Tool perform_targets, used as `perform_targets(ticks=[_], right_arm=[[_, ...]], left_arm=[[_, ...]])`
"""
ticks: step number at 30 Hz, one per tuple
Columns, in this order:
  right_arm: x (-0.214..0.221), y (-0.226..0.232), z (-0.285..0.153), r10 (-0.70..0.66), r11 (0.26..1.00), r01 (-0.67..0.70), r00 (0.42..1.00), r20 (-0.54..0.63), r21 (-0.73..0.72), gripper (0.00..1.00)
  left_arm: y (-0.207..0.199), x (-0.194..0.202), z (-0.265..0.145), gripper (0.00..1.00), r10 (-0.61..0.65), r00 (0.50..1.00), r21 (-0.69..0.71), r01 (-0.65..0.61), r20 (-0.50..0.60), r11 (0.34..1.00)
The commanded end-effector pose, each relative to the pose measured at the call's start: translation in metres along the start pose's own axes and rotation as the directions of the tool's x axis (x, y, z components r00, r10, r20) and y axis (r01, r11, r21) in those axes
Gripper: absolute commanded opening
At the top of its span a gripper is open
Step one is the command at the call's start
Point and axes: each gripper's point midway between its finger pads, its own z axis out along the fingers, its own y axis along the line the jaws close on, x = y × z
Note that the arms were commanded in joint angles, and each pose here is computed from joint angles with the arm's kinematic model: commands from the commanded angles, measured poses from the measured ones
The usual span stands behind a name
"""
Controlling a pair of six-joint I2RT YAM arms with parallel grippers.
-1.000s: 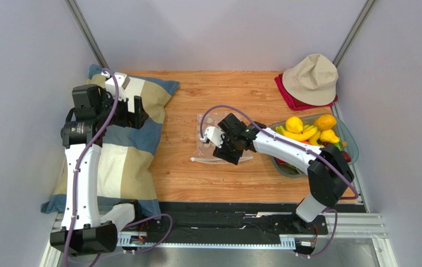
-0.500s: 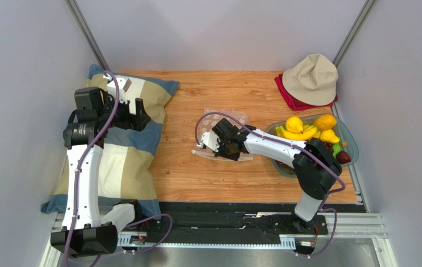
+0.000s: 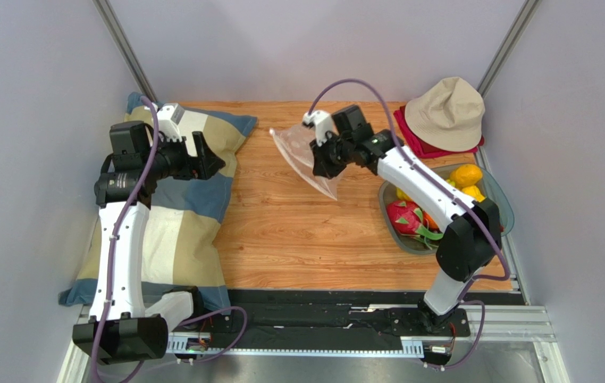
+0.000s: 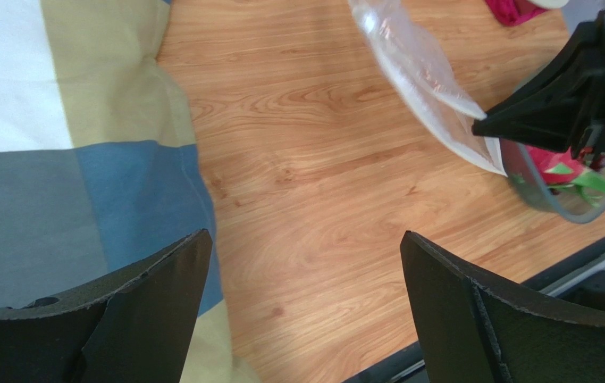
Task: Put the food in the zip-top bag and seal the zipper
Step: Pick up the zipper food storage bag at the center of the board, then open the zipper of the food storage bag at the center of the board.
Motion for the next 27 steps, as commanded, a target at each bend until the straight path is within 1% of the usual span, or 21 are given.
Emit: perform_targets(ticks=[1,2,3,4,5,6,7,8,9,10,12,14,16,20,21,22,23,24,27], right_arm=[[-0.07,0.027,-0.05,0.267,0.952,-0.227,0.944,0.192,-0.206,0.0],[-0.076,0.03,-0.054,0.29,0.943,-0.242,0.935,0.205,-0.227,0.0],[-0.09,0.034,-0.06,0.34,0.925,-0.277,0.909,0.239,-0.262,0.0],[-0.097,0.041,-0.065,0.365,0.909,-0.284,0.897,0.251,-0.305,0.0],[-0.1,0.045,-0.065,0.402,0.889,-0.31,0.882,0.248,-0.336,0.0],[-0.113,0.047,-0.069,0.42,0.878,-0.304,0.861,0.287,-0.37,0.0],[-0.118,0.056,-0.073,0.492,0.828,-0.356,0.831,0.258,-0.433,0.0],[-0.127,0.06,-0.075,0.509,0.812,-0.346,0.814,0.279,-0.471,0.0],[-0.13,0.063,-0.075,0.531,0.79,-0.355,0.803,0.269,-0.5,0.0],[-0.131,0.07,-0.073,0.581,0.738,-0.396,0.784,0.216,-0.547,0.0],[-0.133,0.071,-0.069,0.608,0.707,-0.414,0.769,0.195,-0.573,0.0],[-0.132,0.069,-0.061,0.626,0.694,-0.434,0.757,0.186,-0.574,0.0],[-0.128,0.073,-0.053,0.627,0.69,-0.443,0.761,0.167,-0.573,0.0],[-0.12,0.079,-0.042,0.617,0.698,-0.443,0.771,0.159,-0.562,0.0],[-0.117,0.083,-0.04,0.611,0.702,-0.44,0.777,0.154,-0.56,0.0],[-0.116,0.083,-0.038,0.608,0.708,-0.442,0.778,0.156,-0.551,0.0],[-0.113,0.084,-0.035,0.607,0.709,-0.446,0.78,0.151,-0.546,0.0],[-0.11,0.084,-0.031,0.6,0.714,-0.444,0.786,0.149,-0.541,0.0],[-0.105,0.086,-0.023,0.601,0.714,-0.452,0.787,0.137,-0.534,0.0]], left_arm=[[-0.023,-0.028,0.012,0.94,-0.1,0.994,0.118,0.094,0.045,0.989],[-0.029,-0.037,0.013,0.93,-0.112,0.992,0.135,0.103,0.062,0.985],[-0.032,-0.041,0.017,0.91,-0.117,0.991,0.142,0.107,0.063,0.984],[-0.041,-0.045,0.02,0.91,-0.109,0.992,0.167,0.097,0.064,0.981],[-0.048,-0.055,0.018,0.9,-0.109,0.99,0.181,0.092,0.086,0.979],[-0.05,-0.059,0.022,0.89,-0.114,0.99,0.183,0.096,0.087,0.978],[-0.06,-0.061,0.024,0.88,-0.107,0.991,0.204,0.088,0.082,0.975],[-0.065,-0.068,0.023,0.87,-0.112,0.989,0.211,0.09,0.094,0.973],[-0.067,-0.069,0.025,0.86,-0.116,0.989,0.213,0.094,0.09,0.972],[-0.07,-0.069,0.026,0.85,-0.114,0.99,0.218,0.093,0.088,0.972],[-0.078,-0.065,0.03,0.83,-0.102,0.992,0.231,0.082,0.074,0.969],[-0.087,-0.056,0.035,0.82,-0.073,0.996,0.243,0.059,0.048,0.968],[-0.086,-0.048,0.044,0.8,-0.071,0.997,0.233,0.064,0.02,0.97],[-0.084,-0.033,0.063,0.75,-0.107,0.993,0.234,0.117,-0.052,0.965],[-0.087,-0.029,0.068,0.73,-0.117,0.99,0.256,0.134,-0.078,0.957],[-0.09,-0.032,0.07,0.73,-0.12,0.99,0.278,0.136,-0.074,0.951],[-0.093,-0.027,0.074,0.73,-0.142,0.985,0.298,0.164,-0.094,0.94],[-0.099,-0.025,0.073,0.72,-0.148,0.983,0.34,0.176,-0.108,0.924],[-0.103,-0.016,0.083,0.71,-0.18,0.973,0.361,0.22,-0.143,0.906]])
